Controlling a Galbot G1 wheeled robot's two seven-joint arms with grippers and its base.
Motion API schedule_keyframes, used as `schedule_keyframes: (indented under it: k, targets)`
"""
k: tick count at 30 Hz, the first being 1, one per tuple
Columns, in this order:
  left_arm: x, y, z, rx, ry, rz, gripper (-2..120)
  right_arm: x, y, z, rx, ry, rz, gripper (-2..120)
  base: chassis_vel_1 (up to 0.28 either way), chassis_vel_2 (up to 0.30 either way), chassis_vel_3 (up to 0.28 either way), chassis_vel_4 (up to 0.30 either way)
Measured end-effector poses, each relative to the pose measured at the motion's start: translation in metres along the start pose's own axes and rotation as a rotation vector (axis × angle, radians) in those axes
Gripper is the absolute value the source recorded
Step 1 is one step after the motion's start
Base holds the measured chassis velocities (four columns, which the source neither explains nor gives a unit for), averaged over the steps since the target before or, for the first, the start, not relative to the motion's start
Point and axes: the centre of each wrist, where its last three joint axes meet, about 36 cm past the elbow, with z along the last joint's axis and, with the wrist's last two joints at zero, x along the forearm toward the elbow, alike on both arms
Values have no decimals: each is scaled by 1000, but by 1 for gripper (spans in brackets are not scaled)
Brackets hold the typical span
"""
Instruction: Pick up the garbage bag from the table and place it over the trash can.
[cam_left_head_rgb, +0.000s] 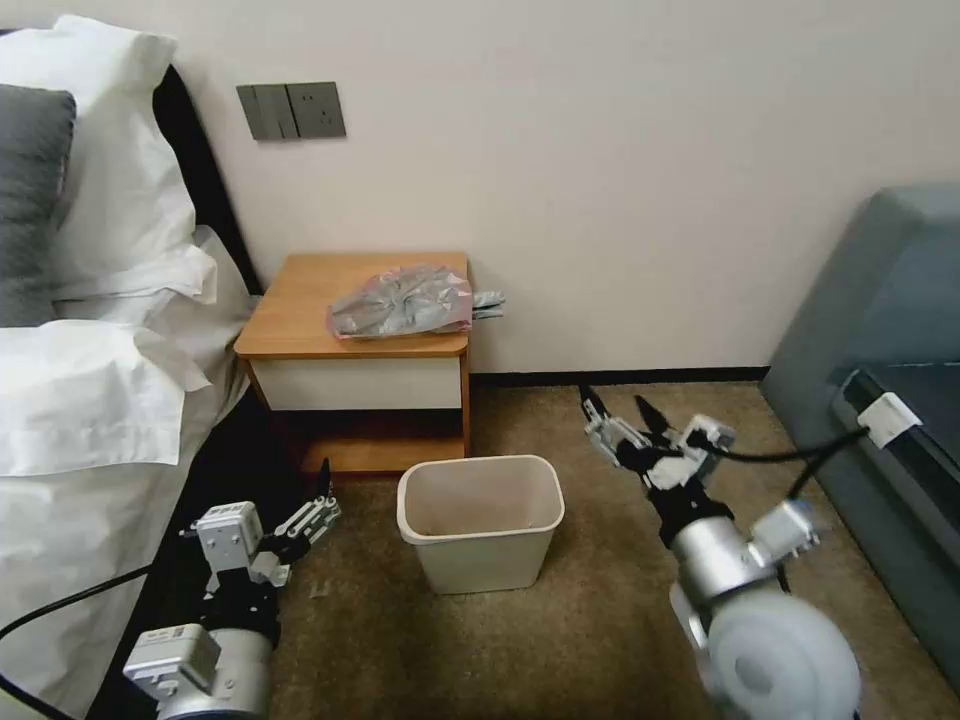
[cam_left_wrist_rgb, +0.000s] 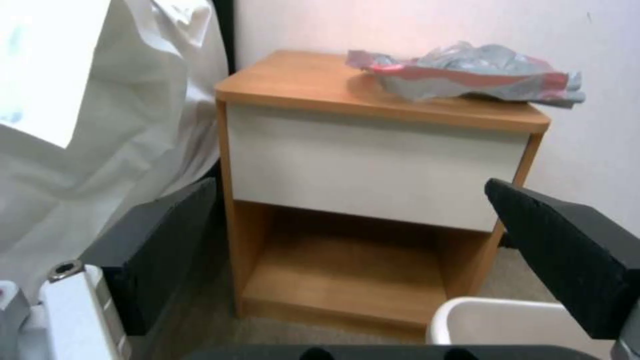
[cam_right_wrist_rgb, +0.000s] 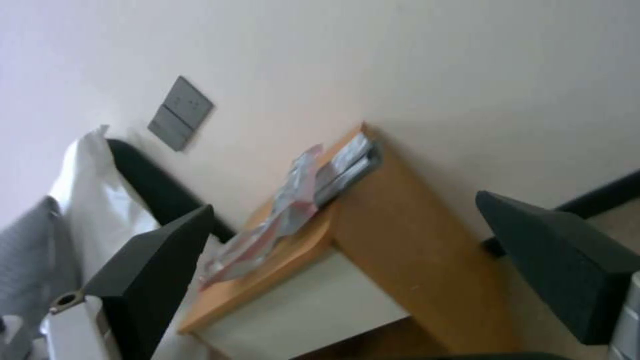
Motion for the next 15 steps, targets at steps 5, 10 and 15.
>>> schedule_keyframes:
  k: [5, 10, 15]
  targets:
    - [4, 0, 3, 8, 28, -4, 100, -45, -5, -3, -197, 72, -32, 100, 0, 0, 0, 0]
    - [5, 0, 4, 8, 34, -9, 100, -80, -1, -5, -328, 109, -53, 100, 0, 0, 0, 0]
    - [6, 1, 4, 3, 38, -13, 100, -138, 0, -10, -541, 148, -25, 100, 0, 0, 0, 0]
